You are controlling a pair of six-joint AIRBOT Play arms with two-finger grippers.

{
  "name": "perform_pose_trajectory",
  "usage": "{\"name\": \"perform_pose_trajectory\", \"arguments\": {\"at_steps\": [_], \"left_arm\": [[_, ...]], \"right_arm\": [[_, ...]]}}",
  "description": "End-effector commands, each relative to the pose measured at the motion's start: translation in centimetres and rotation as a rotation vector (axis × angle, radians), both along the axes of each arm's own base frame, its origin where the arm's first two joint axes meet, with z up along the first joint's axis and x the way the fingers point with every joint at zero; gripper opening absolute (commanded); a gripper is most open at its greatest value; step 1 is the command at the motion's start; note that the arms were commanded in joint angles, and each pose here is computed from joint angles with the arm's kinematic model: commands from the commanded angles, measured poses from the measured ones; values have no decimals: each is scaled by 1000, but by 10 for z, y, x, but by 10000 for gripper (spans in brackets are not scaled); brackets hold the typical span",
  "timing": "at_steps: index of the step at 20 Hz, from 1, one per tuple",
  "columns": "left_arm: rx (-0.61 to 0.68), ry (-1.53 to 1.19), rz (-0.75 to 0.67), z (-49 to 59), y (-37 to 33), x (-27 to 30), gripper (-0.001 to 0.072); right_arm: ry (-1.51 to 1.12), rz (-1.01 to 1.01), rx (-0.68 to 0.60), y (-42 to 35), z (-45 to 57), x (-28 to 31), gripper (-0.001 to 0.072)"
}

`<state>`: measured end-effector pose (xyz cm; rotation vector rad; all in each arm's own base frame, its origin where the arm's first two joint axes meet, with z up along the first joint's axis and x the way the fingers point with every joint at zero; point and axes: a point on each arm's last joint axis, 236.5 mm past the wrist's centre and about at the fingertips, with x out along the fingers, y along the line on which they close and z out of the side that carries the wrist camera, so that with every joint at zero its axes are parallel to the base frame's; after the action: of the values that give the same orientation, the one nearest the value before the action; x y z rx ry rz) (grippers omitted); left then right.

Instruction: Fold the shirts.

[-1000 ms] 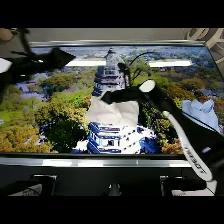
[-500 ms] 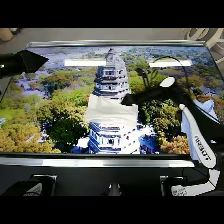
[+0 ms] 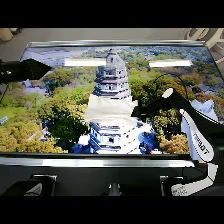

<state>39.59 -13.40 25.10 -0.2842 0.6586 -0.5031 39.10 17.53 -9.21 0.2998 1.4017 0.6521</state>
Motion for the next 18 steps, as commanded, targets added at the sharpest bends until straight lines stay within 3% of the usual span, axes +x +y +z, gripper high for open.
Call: {"name": "perform_pose_trajectory", "arguments": {"at_steps": [1, 5, 9, 13, 18], "left_arm": [[4, 5, -16, -3, -6, -2, 27], [46, -4, -9, -7, 0, 0, 26], [120, -19, -2, -13, 10, 2, 27], [136, -30, -14, -13, 11, 2, 27], [138, -32, -15, -13, 11, 2, 27]], "right_arm": [[-41, -66, 65, 30, -1, 16, 54], [-284, 40, 168, 5, 86, 52, 22], [-528, -181, 87, -120, 217, 86, 23], [-609, -411, -141, -254, 274, 54, 24], [-512, -583, -186, -330, 283, -15, 24]]}}
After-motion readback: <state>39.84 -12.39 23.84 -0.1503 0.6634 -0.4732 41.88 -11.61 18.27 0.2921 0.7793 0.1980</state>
